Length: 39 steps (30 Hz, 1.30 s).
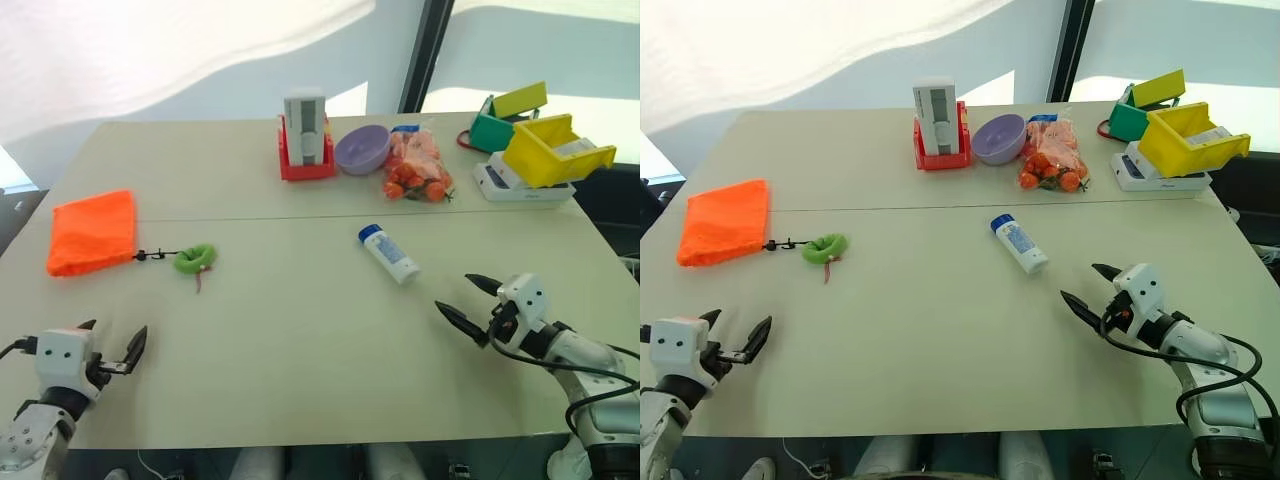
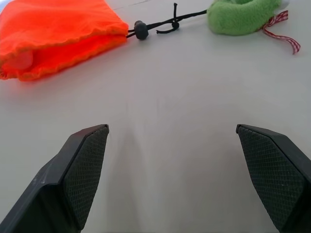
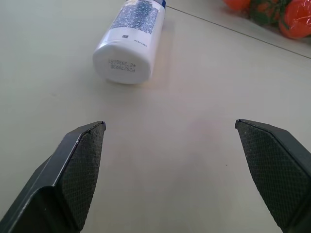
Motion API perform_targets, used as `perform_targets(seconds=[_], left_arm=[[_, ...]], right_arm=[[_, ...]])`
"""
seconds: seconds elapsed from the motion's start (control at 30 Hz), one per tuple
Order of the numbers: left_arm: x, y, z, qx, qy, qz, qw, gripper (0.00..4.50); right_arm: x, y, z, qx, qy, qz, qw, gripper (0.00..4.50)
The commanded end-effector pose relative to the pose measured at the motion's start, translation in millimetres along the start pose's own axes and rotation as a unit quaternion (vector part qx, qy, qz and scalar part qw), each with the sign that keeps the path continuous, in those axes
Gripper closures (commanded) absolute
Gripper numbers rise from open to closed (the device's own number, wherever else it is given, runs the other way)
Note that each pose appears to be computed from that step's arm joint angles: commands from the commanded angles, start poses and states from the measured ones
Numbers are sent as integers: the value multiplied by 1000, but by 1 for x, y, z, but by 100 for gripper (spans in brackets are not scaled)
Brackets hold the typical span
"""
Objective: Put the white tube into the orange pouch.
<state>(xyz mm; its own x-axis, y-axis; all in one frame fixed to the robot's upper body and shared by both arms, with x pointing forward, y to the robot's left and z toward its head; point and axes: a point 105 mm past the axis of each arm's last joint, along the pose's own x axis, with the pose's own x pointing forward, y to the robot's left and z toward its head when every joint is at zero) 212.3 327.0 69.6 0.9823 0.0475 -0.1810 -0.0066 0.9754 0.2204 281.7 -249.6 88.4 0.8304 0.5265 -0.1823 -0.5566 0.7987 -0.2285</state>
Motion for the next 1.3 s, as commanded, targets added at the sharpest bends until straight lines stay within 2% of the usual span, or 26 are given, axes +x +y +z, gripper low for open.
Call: perform_targets(seconds=[0.03, 0.4, 0.53, 0.63, 0.7, 0.8, 0.9, 1.03, 1.17, 1.3], left_arm=[[0, 1, 11, 10, -16, 5, 1000, 0], [6, -6, 22, 11, -41, 21, 999, 0], [10, -5, 29, 19, -58, 44, 997, 0], [14, 0, 34, 75, -63, 58, 993, 0], [19, 8, 34, 142, -49, 76, 986, 0], [25, 28, 36, 278, -22, 119, 953, 0], [33, 41, 36, 337, -4, 132, 932, 0], [49, 56, 38, 358, 3, 155, 921, 0], [65, 80, 40, 346, 17, 196, 918, 0], [81, 91, 45, 344, 13, 210, 915, 0]], right_arm=[[0, -1, 8, -12, -17, 0, 1000, 5], [9, 12, 9, -8, -22, 27, 999, 5], [17, 22, 18, -11, -33, 52, 998, 5], [21, 35, 26, -24, -41, 80, 996, 5], [25, 47, 33, -23, -51, 98, 994, 5], [30, 70, 45, -25, -68, 133, 988, 5], [36, 89, 56, -23, -84, 158, 984, 5], [42, 109, 66, -16, -101, 183, 978, 5], [43, 117, 62, -6, -102, 191, 976, 5], [43, 122, 55, 0, -99, 195, 976, 5]])
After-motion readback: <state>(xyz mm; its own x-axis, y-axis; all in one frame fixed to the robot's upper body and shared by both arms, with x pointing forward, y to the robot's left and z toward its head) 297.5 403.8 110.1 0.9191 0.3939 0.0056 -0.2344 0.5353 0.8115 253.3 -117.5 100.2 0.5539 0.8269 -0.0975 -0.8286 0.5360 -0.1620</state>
